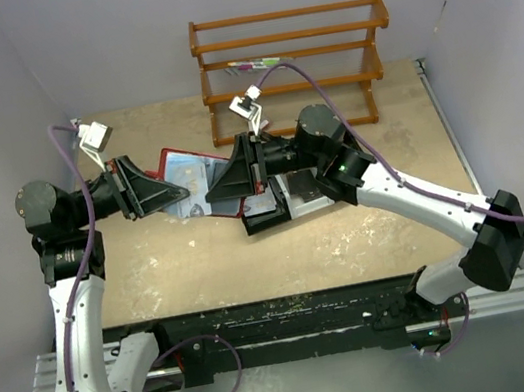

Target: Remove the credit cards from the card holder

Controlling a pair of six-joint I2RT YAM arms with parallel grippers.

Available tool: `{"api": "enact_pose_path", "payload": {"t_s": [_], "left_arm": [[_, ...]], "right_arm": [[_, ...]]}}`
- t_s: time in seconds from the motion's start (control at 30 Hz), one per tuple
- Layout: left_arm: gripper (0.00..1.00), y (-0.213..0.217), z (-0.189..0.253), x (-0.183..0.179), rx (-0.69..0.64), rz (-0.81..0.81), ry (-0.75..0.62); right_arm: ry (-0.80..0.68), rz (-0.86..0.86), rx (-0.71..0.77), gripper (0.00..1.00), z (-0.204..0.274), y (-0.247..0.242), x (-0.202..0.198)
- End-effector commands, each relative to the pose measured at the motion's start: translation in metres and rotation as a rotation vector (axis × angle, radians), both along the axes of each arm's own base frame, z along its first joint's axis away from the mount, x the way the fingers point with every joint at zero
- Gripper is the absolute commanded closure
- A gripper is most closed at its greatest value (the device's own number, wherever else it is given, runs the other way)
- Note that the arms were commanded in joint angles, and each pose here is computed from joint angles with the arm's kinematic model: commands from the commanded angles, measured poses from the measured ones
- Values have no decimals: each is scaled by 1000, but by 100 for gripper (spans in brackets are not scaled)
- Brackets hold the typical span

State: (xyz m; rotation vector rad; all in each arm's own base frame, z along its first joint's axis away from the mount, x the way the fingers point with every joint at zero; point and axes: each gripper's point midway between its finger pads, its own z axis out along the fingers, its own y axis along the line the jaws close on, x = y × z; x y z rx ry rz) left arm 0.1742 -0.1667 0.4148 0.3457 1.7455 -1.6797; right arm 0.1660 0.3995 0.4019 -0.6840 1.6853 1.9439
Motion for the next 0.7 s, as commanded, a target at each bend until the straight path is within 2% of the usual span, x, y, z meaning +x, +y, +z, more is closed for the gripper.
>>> {"api": "enact_pose_path", "payload": {"t_s": [0.0, 0.67], "left_arm": [[94, 0, 8, -6, -1, 1, -46], [94, 0, 11, -7, 5, -1, -66]], "right_arm": [[-65, 43, 78, 100, 26, -12, -19], [-63, -41, 62, 100, 20, -55, -10]]}}
